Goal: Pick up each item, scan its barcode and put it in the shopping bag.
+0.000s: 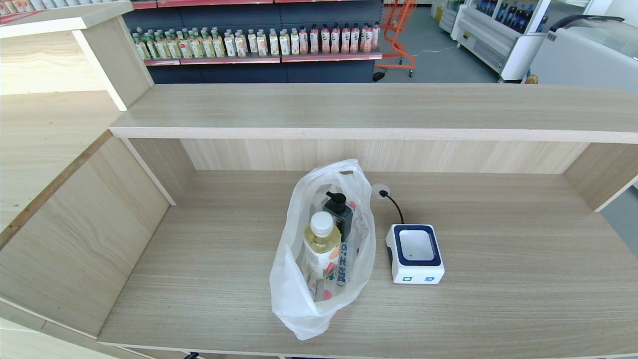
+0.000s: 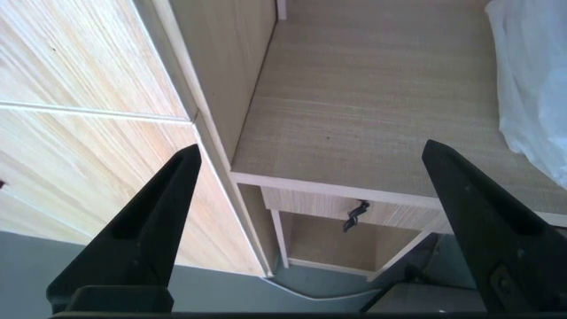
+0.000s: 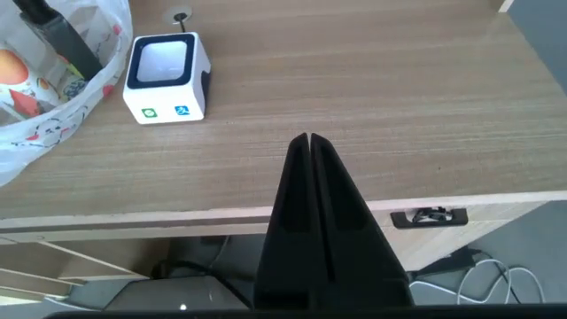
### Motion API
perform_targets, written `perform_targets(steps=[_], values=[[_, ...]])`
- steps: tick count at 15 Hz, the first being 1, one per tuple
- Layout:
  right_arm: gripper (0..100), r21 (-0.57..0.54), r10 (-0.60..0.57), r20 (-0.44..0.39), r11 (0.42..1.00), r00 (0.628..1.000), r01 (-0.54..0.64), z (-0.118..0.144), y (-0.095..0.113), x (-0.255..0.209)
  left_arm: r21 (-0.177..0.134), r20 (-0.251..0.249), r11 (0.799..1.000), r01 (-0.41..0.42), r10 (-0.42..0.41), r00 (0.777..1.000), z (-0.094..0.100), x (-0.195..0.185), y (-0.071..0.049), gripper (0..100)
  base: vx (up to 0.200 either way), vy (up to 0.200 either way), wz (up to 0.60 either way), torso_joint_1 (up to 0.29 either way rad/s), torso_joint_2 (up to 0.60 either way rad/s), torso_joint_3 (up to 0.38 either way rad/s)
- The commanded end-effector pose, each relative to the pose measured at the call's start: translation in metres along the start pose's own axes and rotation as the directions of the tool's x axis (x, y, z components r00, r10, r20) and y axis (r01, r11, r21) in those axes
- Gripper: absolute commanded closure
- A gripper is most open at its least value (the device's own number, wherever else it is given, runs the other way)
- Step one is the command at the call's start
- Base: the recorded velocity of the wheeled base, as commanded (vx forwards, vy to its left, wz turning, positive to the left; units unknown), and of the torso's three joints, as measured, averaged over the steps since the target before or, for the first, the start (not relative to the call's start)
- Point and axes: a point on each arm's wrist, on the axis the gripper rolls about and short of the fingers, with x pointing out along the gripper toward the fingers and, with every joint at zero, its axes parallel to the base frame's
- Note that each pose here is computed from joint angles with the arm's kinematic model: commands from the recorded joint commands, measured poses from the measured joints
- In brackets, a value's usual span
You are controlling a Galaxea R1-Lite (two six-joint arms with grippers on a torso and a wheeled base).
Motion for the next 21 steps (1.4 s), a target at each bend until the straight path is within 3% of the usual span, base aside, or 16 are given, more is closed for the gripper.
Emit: perform_targets(steps=[1,4,10,13,21], values=[[100,0.0,0.0,-0.004,1.0,1.0,0.0,0.0001,0.0,0.0003,0.002,-0.001,1.0,0.0,0.0,1.0,0.0,0.0001,0.0,0,0.0,-0.2,0.0,0.012,0.0,0.007],[100,0.0,0.0,-0.004,1.0,1.0,0.0,0.0001,0.0,0.0003,0.003,-0.001,1.0,0.0,0.0,1.0,0.0,0.0001,0.0,0,0.0,-0.2,0.0,0.002,0.0,0.002],[100,0.0,0.0,-0.004,1.0,1.0,0.0,0.0001,0.0,0.0003,0.002,-0.001,1.0,0.0,0.0,1.0,0.0,0.0001,0.0,0,0.0,0.0,0.0,0.0,0.0,0.0],[100,0.0,0.0,-0.004,1.0,1.0,0.0,0.0001,0.0,0.0003,0.002,-0.001,1.0,0.0,0.0,1.0,0.0,0.0001,0.0,0,0.2,0.0,0.0,0.001,0.0,0.001],[100,-0.002,0.0,-0.004,1.0,1.0,0.0,0.0001,0.0,0.0003,0.0,0.0,1.0,0.0,0.0,1.0,0.0,0.0,0.0,0,0.0,0.0,0.0,0.0,0.0,0.0]])
